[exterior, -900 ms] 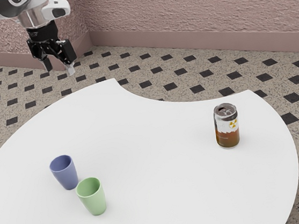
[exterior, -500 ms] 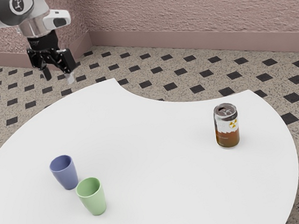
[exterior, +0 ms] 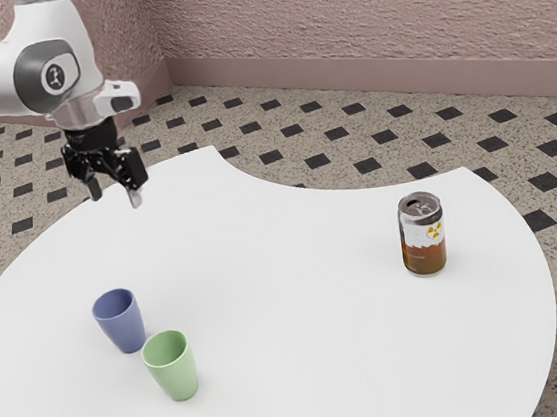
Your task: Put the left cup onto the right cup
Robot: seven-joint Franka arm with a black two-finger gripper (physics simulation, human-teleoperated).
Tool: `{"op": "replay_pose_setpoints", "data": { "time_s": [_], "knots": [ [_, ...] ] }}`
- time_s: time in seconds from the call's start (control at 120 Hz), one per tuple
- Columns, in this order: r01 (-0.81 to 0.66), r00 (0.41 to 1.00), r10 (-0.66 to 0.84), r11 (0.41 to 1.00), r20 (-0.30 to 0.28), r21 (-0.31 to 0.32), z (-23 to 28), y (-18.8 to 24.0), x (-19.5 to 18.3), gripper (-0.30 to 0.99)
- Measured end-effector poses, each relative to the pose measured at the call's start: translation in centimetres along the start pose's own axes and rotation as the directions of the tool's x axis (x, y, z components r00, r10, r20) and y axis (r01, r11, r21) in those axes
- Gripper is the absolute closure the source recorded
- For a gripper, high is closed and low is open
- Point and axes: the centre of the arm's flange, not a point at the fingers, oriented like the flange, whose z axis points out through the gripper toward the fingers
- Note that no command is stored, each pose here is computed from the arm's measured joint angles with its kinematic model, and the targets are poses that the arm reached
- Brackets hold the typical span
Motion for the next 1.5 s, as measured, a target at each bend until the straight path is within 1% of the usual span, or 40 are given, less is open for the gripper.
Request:
{"op": "replay_pose_setpoints", "data": {
  "time_s": [0.192,0.508,0.733,1.117,1.342,1.5],
  "knots": [
    [0.015,1.0,-0.015,1.0,-0.014,0.002,2.4,-2.1,-0.2,0.02],
    [-0.005,1.0,0.005,1.0,-0.004,0.001,7.4,-3.1,-1.1,0.02],
    [0.003,1.0,-0.003,1.0,-0.003,0.0,9.6,-4.7,-1.9,0.02],
    [-0.031,1.0,0.031,0.999,0.002,-0.01,13.1,-3.4,-4.2,0.02],
    [-0.027,1.0,0.027,1.0,0.009,-0.01,14.3,-3.2,-4.4,0.02],
    [-0.01,1.0,0.01,1.0,0.003,-0.006,14.7,-3.9,-4.3,0.02]
  ]
}}
